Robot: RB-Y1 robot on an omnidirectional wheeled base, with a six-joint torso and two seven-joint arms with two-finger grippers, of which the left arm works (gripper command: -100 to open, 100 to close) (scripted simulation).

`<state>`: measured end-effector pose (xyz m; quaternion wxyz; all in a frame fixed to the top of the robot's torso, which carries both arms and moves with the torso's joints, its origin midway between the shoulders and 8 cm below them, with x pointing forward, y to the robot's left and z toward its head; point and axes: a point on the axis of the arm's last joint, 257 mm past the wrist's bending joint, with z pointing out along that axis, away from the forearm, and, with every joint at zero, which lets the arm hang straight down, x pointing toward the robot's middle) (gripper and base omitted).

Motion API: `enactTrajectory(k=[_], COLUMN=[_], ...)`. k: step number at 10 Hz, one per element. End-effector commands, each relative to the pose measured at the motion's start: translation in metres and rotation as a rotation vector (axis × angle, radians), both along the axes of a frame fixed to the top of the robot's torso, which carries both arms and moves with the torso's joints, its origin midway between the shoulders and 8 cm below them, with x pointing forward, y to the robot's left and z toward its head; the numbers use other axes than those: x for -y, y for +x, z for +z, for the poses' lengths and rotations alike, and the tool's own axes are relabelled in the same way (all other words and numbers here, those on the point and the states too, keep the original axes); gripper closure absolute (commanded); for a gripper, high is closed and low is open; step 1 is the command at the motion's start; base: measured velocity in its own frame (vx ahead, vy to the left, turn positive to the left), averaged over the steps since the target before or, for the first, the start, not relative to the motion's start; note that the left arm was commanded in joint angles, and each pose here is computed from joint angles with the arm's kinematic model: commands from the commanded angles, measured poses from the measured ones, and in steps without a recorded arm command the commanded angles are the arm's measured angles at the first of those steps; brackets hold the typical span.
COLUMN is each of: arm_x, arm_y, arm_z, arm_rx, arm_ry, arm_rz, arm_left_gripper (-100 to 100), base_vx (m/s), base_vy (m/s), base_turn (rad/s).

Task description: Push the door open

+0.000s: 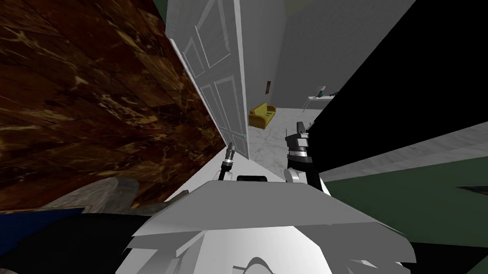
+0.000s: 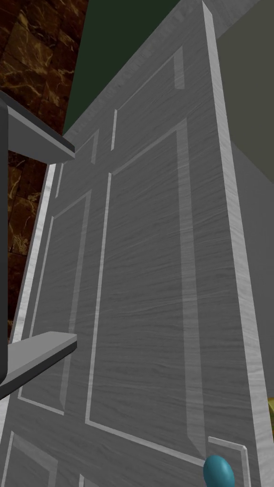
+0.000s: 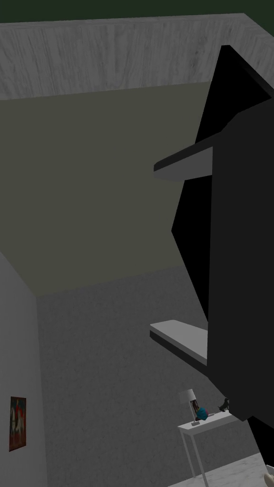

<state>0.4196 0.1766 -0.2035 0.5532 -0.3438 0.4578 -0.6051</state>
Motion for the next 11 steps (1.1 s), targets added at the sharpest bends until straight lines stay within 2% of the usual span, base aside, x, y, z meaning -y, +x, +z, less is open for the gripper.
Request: enactTrajectory(k=[1,3,4,11], arm_x=[0.007,0.014,0.014,0.040], arm_y=[0.000,-0.001,-0.001,-0.006], arm_z=[-0.016,-0.032,-0.032,-0.087], arm_rx=[-0.027,-0.056,-0.057,-0.160], arm_ry=[-0.002,-0.004,-0.004,-0.005], arm_rz=[-0.014,-0.031,-0.031,-0.088], arm_left_gripper=[-100,-100,-100,-100], base_vx=[0.077,0.087,0.051,0.070], base_vy=[0.072,0.074,0.050,0.065], base_turn=[-0.106,-0.091,-0.030,-0.081])
